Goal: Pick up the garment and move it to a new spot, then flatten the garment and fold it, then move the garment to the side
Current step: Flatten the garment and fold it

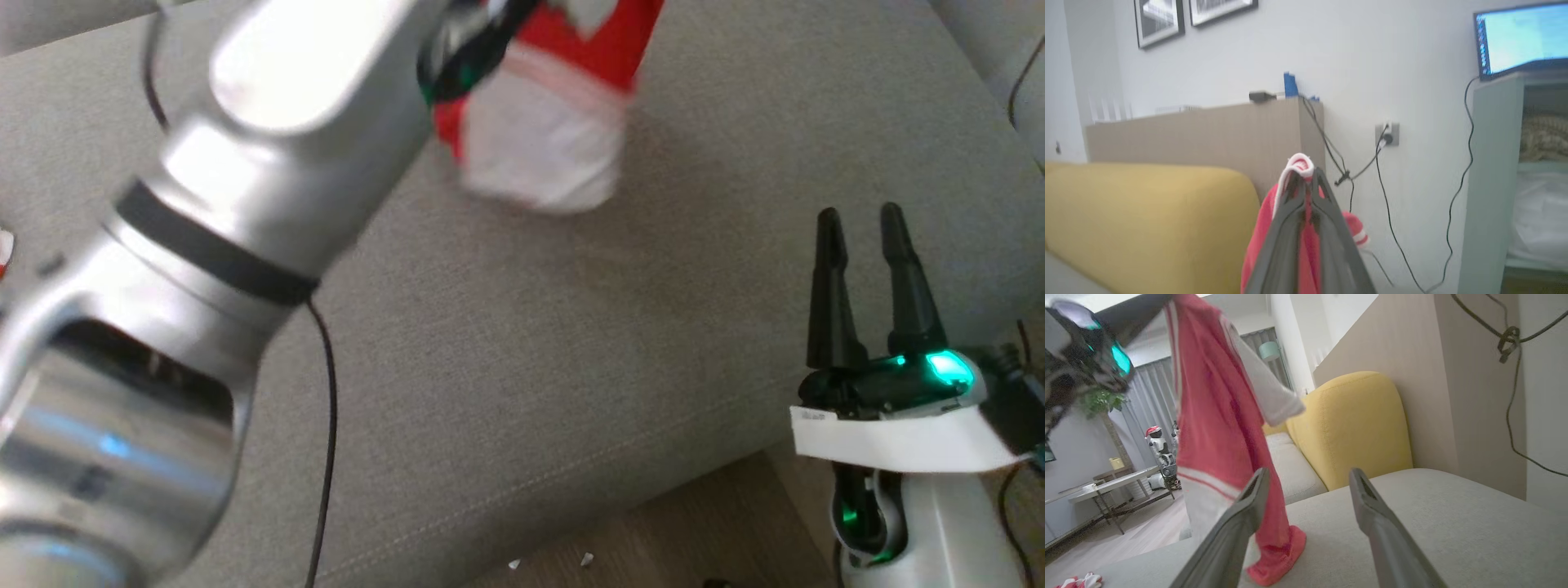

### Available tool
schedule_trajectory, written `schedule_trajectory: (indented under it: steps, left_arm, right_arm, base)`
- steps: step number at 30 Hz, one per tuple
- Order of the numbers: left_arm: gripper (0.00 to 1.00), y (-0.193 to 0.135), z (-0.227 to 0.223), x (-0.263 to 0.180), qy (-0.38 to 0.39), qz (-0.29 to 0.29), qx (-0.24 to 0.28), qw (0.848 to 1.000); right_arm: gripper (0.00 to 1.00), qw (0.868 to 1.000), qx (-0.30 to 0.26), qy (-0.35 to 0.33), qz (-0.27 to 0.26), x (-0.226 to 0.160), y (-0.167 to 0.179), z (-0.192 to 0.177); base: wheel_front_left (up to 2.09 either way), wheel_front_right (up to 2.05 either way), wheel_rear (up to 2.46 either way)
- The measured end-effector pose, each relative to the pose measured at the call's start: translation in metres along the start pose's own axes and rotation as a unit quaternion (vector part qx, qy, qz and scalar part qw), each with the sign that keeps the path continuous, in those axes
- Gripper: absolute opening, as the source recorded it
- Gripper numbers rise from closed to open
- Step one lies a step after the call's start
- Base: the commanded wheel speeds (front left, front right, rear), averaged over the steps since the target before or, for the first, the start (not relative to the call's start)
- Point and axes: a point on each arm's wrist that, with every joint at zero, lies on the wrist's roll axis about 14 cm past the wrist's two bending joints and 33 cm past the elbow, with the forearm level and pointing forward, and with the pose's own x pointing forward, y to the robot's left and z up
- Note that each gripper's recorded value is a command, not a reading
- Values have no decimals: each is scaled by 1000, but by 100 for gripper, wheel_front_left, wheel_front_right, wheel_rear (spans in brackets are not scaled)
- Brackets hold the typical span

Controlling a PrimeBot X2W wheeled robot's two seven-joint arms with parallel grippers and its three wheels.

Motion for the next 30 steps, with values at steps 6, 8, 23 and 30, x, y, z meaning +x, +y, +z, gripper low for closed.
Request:
schedule_trajectory:
  steps: [6, 8, 23, 30]
  left_arm:
    - [0, 12, 78, 4, -85, -16, 38, 996]
    - [0, 36, 82, -12, -82, 11, 49, 995]
    - [0, 135, -116, -364, 204, 404, -84, 888]
    - [30, 155, -99, -397, 181, 464, -64, 865]
  right_arm:
    - [100, 1000, 2, -7, -1, 6, -2, 3]
    - [100, 1000, 2, -7, 2, 10, -1, 1]
    - [100, 994, -14, 45, 97, 33, 58, -45]
    - [100, 992, -7, 61, 113, 34, 69, -58]
  base:
    - [0, 0, 0]
    - [0, 0, 0]
    - [0, 0, 0]
    - [0, 0, 0]
